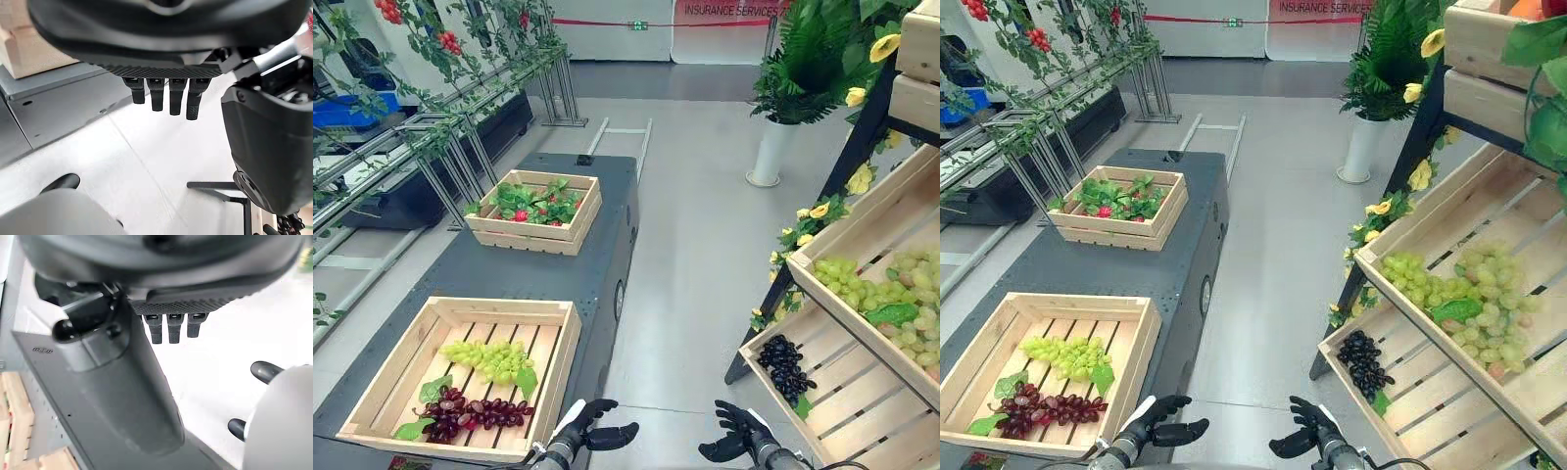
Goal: Pick up the fruits from the basket on one side to the basket on the other side
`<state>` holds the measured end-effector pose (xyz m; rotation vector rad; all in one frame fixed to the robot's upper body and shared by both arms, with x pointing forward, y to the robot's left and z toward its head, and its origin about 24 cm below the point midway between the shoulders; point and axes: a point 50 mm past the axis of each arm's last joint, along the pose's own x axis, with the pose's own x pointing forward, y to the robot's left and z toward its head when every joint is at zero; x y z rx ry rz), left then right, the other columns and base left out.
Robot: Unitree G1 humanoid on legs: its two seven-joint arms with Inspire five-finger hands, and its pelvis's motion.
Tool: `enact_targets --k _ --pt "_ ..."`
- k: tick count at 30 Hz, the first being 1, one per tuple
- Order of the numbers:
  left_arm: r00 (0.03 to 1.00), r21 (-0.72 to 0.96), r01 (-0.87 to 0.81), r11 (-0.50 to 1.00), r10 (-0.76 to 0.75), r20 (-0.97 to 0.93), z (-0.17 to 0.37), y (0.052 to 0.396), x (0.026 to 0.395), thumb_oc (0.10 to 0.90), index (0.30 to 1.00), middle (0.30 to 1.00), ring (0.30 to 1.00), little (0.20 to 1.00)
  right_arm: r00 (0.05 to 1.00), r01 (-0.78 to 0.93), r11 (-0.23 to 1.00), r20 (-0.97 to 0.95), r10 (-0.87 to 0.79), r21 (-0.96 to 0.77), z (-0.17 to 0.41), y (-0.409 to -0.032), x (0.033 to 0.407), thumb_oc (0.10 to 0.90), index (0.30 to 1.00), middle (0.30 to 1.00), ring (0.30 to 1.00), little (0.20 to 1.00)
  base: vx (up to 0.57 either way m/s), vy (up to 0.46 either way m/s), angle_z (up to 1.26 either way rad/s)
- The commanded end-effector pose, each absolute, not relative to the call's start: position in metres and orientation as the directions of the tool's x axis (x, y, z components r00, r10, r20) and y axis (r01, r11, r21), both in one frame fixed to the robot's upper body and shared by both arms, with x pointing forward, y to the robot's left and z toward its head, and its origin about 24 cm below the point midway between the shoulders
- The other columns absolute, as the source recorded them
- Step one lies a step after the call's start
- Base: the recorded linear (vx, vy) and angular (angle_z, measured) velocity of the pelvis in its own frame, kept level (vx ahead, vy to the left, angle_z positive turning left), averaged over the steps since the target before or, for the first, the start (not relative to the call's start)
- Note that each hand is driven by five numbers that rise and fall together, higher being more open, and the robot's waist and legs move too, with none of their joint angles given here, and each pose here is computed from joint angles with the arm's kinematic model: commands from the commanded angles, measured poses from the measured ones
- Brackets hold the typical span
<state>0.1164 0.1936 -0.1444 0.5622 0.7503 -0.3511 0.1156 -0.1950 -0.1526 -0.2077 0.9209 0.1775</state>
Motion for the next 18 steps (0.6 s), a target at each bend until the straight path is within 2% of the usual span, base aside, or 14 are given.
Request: enact_targets --k 1,5,12,18 --pt "0.762 0.356 0.474 0.805 -0.172 -0.625 -0.132 0.171 0.155 0.800 0.900 0.900 0.900 0.900 0.667 -0.218 0.973 -0.740 0.091 -0.076 -0.141 -0.192 0.151 0.800 0.900 0.900 0.900 0.900 -0.01 0.106 -0.54" --pt "0.775 0.312 0.440 0.842 -0.180 -0.606 -0.129 0.173 0.161 0.800 0.900 0.900 0.900 0.900 0.698 -0.229 0.968 -0.711 0.086 -0.108 -0.137 -0.191 0.158 0.800 0.900 0.900 0.900 0.900 -0.01 0.000 -0.07" --pt "0.726 0.236 0.496 0.836 -0.250 -0.640 -0.131 0.169 0.157 0.800 0.900 0.900 0.900 0.900 0.709 -0.272 0.953 -0.698 0.104 -0.135 -0.134 -0.190 0.165 0.800 0.900 0.900 0.900 0.900 -0.01 -0.003 -0.02" --pt "0.758 0.261 0.474 0.841 -0.238 -0.608 -0.128 0.168 0.160 0.800 0.900 0.900 0.900 0.900 0.705 -0.297 0.948 -0.696 0.135 -0.117 -0.134 -0.186 0.163 0.800 0.900 0.900 0.900 0.900 0.00 0.000 0.00"
